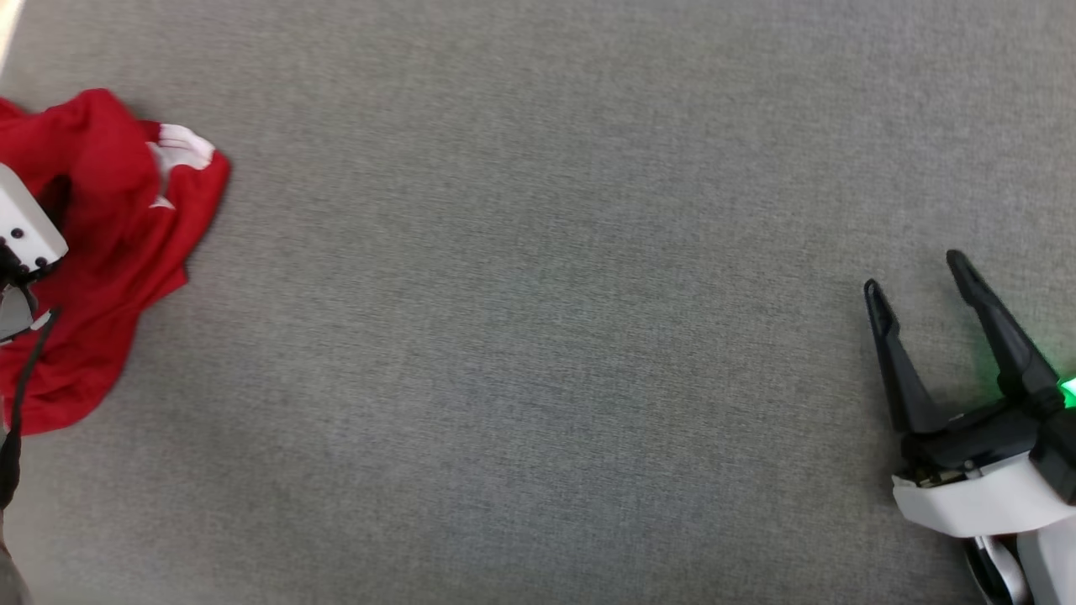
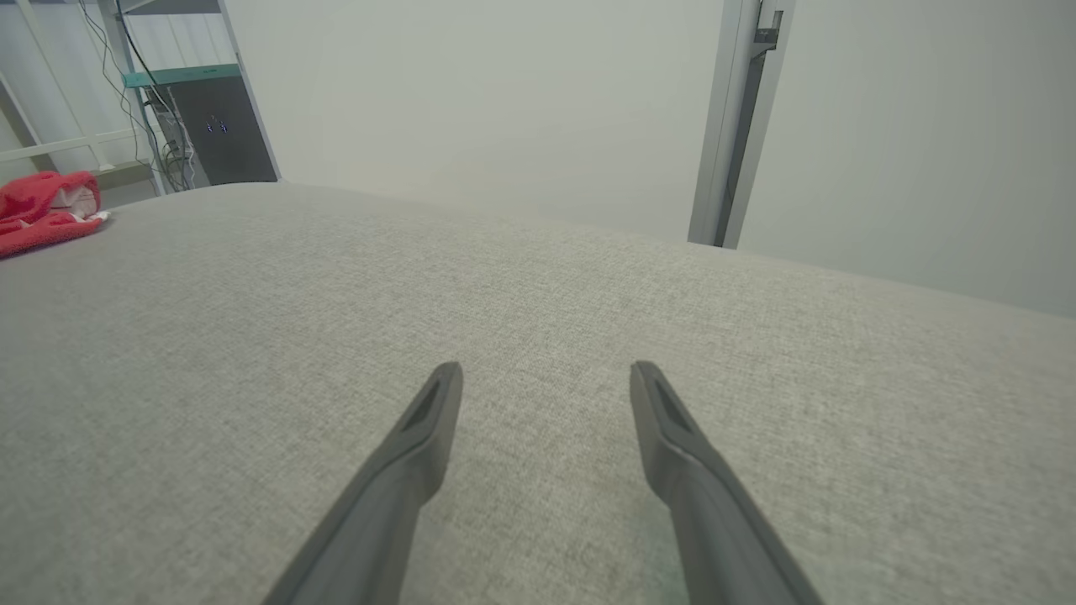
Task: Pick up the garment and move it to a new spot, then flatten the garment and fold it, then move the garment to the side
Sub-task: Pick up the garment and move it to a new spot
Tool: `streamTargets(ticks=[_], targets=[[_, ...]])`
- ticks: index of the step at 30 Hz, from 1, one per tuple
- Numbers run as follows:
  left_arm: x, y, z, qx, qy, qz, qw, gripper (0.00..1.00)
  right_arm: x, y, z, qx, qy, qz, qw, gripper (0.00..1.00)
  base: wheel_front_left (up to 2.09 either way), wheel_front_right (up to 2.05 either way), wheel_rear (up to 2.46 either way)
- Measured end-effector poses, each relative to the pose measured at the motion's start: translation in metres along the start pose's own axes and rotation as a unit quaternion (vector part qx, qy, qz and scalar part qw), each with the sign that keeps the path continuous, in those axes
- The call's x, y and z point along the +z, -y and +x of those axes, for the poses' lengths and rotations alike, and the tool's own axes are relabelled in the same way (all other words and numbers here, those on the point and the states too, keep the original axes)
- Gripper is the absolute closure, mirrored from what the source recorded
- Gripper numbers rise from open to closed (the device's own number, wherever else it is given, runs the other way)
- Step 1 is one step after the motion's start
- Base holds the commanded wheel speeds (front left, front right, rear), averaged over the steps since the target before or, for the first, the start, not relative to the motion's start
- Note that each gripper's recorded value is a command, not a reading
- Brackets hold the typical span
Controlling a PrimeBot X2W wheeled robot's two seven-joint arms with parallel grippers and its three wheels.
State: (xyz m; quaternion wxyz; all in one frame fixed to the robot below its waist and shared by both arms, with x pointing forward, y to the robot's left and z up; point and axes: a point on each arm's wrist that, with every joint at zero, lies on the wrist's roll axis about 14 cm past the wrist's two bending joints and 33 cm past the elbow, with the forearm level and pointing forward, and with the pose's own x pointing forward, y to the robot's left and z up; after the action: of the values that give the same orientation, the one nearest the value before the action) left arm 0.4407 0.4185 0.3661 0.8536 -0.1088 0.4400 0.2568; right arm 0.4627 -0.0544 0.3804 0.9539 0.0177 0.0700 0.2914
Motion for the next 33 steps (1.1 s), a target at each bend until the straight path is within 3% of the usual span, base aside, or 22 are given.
streamTargets(ticks=[9, 11, 15, 21, 27, 33], targets=[[-0.03, 0.015, 0.036, 0.0, -0.072, -0.005, 0.997, 0.0, -0.009, 0.021, 0.001, -0.031, 0.003, 0.009, 0.999, 0.0, 0.0, 0.0, 0.0], [-0.032, 0.016, 0.038, 0.001, -0.072, -0.004, 0.997, 1.0, -0.01, 0.023, 0.001, -0.034, 0.004, 0.01, 0.999, 0.0, 0.0, 0.0, 0.0], [-0.026, 0.022, 0.038, -0.008, -0.04, 0.004, 0.999, 1.0, -0.008, 0.022, 0.002, -0.033, 0.005, 0.011, 0.999, 0.0, 0.0, 0.0, 0.0], [0.012, 0.025, 0.023, -0.027, 0.1, 0.029, 0.994, 1.0, 0.002, 0.018, 0.001, -0.038, 0.011, 0.017, 0.999, 0.0, 0.0, 0.0, 0.0], [0.069, 0.042, -0.021, -0.069, 0.258, 0.055, 0.962, 1.0, 0.025, 0.006, -0.005, -0.04, 0.028, 0.024, 0.999, 0.0, 0.0, 0.0, 0.0], [0.111, 0.062, -0.085, -0.129, 0.384, 0.057, 0.912, 1.0, 0.055, -0.004, -0.022, -0.054, 0.056, 0.03, 0.997, 0.0, 0.0, 0.0, 0.0]])
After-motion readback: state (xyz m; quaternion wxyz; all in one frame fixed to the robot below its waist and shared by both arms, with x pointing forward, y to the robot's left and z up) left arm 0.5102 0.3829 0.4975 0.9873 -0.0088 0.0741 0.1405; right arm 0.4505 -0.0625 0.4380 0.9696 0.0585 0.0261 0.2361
